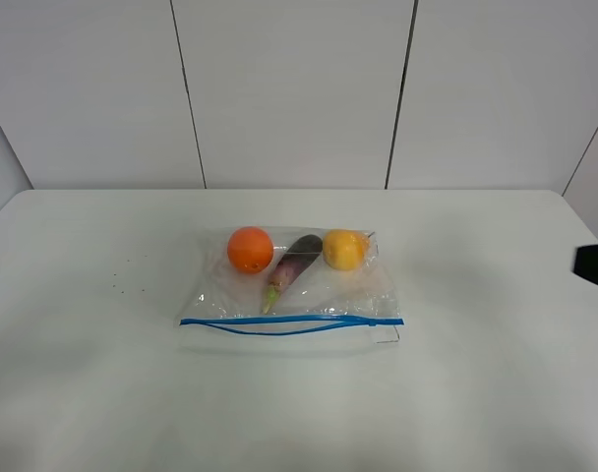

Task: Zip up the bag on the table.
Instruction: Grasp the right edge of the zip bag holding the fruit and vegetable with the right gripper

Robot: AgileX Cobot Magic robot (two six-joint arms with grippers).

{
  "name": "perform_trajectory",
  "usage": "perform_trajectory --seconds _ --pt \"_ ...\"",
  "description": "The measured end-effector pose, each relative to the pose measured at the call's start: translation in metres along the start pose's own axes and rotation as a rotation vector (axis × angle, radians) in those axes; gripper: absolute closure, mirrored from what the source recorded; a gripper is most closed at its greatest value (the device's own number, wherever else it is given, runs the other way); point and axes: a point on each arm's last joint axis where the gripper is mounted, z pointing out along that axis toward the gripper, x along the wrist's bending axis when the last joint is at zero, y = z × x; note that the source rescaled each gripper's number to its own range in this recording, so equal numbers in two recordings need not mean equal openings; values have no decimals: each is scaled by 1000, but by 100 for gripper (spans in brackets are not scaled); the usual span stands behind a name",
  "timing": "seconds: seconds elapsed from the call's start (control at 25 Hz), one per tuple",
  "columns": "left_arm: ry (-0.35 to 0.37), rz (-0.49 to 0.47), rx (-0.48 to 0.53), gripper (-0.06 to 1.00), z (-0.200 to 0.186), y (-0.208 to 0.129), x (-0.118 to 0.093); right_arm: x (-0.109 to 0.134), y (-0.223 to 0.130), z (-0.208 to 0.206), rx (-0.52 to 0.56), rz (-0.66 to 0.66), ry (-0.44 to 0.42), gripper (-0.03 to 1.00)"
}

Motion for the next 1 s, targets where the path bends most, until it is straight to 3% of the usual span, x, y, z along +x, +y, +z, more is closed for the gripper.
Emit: perform_trajectory --seconds 0.2,0.4,0.6,0.8,1.0 --pt "0 0 0 -6 0 0 0 -6 28 71 157 -36 93 -3" --pt "0 0 0 -6 0 0 0 -19 34 142 314 -9 164 -3" --pt "0 0 0 -6 0 0 0 -46 19 199 474 117 377 -3" --pt "0 0 0 -6 0 0 0 -73 7 234 521 265 650 -3" --pt "0 0 0 -6 0 0 0 -82 4 256 529 306 710 -3"
